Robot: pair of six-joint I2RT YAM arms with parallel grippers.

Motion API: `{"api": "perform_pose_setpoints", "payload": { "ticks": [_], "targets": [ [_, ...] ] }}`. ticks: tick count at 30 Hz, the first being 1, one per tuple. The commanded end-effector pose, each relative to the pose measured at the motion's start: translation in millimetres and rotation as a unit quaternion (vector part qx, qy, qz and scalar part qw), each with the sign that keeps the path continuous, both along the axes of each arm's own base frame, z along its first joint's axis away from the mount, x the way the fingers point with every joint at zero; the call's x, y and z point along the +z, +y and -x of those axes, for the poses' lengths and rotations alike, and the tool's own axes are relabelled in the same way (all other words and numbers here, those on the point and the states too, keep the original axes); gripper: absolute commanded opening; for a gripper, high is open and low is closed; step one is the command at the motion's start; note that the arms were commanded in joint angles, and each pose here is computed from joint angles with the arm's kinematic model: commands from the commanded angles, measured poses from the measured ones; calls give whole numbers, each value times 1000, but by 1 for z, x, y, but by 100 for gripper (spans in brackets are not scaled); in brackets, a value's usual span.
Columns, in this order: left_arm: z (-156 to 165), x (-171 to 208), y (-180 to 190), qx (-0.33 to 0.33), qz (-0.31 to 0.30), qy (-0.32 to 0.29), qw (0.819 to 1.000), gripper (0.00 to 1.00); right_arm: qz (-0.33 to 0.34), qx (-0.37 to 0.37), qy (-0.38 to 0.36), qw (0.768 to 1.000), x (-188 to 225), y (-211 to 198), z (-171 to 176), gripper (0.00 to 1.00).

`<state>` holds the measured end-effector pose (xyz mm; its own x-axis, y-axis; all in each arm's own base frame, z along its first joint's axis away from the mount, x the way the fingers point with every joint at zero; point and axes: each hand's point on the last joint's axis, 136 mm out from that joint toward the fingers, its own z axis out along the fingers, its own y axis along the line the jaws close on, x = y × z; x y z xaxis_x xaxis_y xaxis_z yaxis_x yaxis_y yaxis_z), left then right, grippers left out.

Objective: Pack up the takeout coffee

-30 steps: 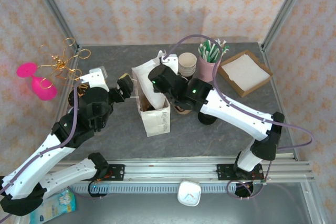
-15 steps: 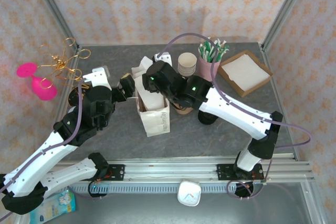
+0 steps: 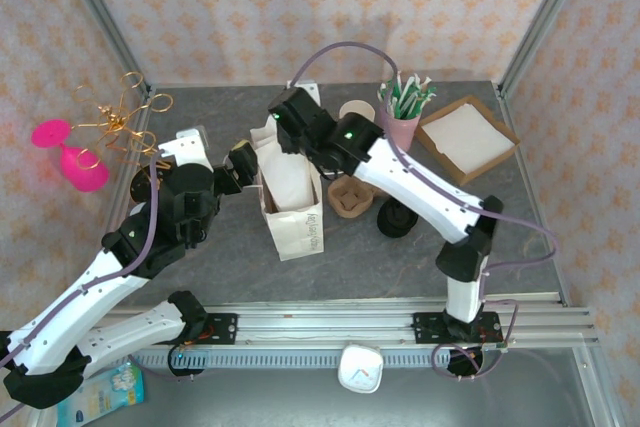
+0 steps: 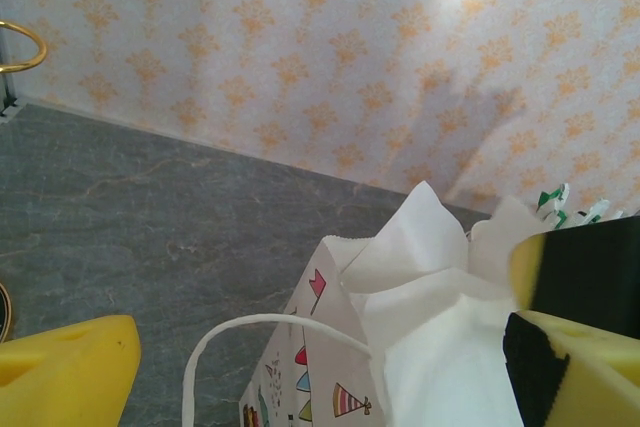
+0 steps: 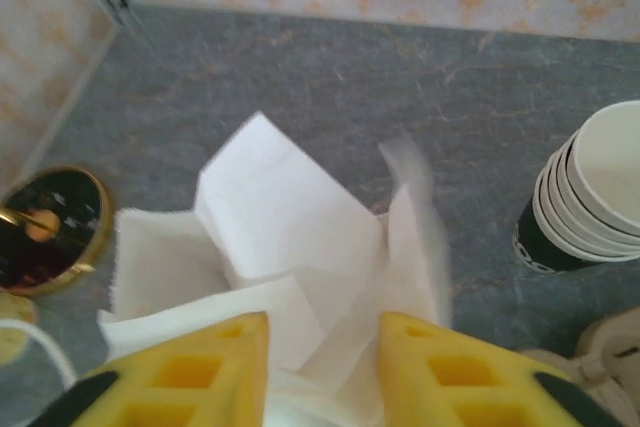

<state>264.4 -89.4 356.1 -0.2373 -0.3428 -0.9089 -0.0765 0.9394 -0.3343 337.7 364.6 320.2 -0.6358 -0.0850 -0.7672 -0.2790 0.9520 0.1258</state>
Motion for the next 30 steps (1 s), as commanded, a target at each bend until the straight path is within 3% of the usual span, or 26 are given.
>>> {"api": "perform_pose_setpoints", "payload": {
  "ticks": [1,7,10,13,15,22,25,28,30],
  "targets": [
    [-1,-3,7,20,0,0,1000,94,70,2,33,997,-27,-9,6,26],
    [-1,-6,6,19,-1,3,1000,95,101,13,63,993,-58,-7,14,20],
    [-1,-7,7,21,-1,3,1000,95,94,26,61,993,-51,0,20,20],
    [-2,-6,6,20,-1,2,1000,95,63,41,37,996,-20,11,27,25],
    [-2,-6,5,18,-1,2,1000,95,48,38,16,998,0,10,27,38],
    [-2,-5,6,18,0,2,1000,95,30,27,-18,999,32,2,22,47],
    [-1,-4,6,20,2,0,1000,95,38,22,-3,999,18,3,14,43],
    [-1,-5,7,22,5,1,1000,95,48,11,16,999,1,1,6,29],
    [-1,-5,8,24,8,2,1000,95,53,15,35,998,-13,4,8,26]
  ]
}}
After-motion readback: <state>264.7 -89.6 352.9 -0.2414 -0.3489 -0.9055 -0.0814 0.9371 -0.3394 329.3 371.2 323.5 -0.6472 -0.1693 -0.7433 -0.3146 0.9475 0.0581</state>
